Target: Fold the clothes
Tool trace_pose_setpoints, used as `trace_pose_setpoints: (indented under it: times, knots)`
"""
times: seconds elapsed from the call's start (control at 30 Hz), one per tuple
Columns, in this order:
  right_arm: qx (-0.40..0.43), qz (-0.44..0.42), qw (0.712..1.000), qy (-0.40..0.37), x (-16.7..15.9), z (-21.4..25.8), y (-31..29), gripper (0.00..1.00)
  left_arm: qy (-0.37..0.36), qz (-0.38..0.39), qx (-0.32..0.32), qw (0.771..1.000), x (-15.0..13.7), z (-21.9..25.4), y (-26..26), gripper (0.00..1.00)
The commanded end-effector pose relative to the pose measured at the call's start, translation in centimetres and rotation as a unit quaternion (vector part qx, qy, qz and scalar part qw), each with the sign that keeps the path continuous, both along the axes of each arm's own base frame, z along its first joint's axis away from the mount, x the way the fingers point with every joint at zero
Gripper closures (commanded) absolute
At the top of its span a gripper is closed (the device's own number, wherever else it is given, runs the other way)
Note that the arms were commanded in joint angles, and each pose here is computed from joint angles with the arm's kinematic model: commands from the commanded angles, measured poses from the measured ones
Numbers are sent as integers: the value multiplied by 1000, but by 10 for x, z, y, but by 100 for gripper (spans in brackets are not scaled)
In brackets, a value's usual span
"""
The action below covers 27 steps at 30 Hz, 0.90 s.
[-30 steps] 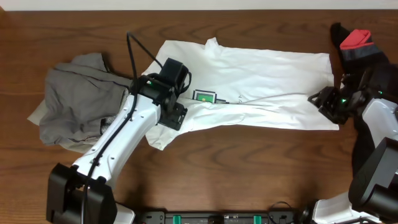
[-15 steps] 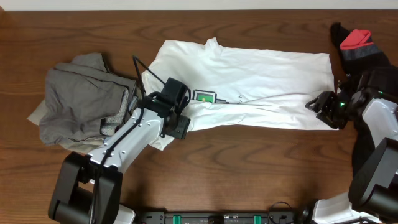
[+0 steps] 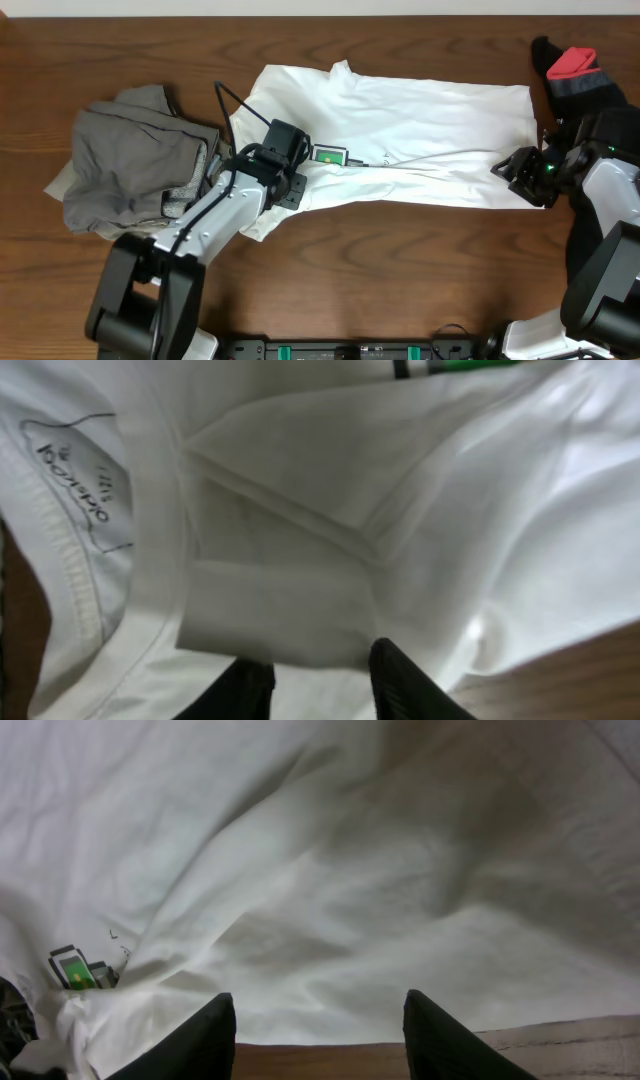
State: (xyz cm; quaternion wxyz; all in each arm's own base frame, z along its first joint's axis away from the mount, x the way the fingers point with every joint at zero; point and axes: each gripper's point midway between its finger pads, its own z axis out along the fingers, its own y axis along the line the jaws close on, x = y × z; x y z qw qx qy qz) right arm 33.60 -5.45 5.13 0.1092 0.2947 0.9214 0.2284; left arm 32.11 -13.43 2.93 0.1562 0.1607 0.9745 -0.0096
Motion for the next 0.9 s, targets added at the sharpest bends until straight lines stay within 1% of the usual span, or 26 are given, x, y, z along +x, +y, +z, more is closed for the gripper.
trace_pose_setpoints:
  times: [0.0,0.03,0.07,0.1,0.27,0.43,0.53,0.63,0.87]
  knots:
    - [0,14,1000,-8,4,2,3,48,-4,6,31,1000,4,-8,11,74]
    - [0,14,1000,-7,4,2,3,48,-8,7,37,999,6,-7,13,78]
    - [1,14,1000,-7,4,2,3,48,-13,6,44,999,8,-5,15,87]
    - [1,14,1000,-6,3,2,3,48,-17,3,51,999,10,0,16,94]
    - [1,14,1000,-6,3,2,3,48,-49,2,88,995,26,42,25,94]
    - [1,14,1000,-6,3,2,3,48,-75,-47,101,991,41,79,21,94]
    - [1,14,1000,-6,3,2,3,48,-97,-41,118,987,51,88,26,94]
    - [1,14,1000,-6,3,2,3,48,-108,-60,132,984,59,90,31,94]
    - [1,13,1000,-6,3,2,3,48,-140,-63,142,978,82,99,51,94]
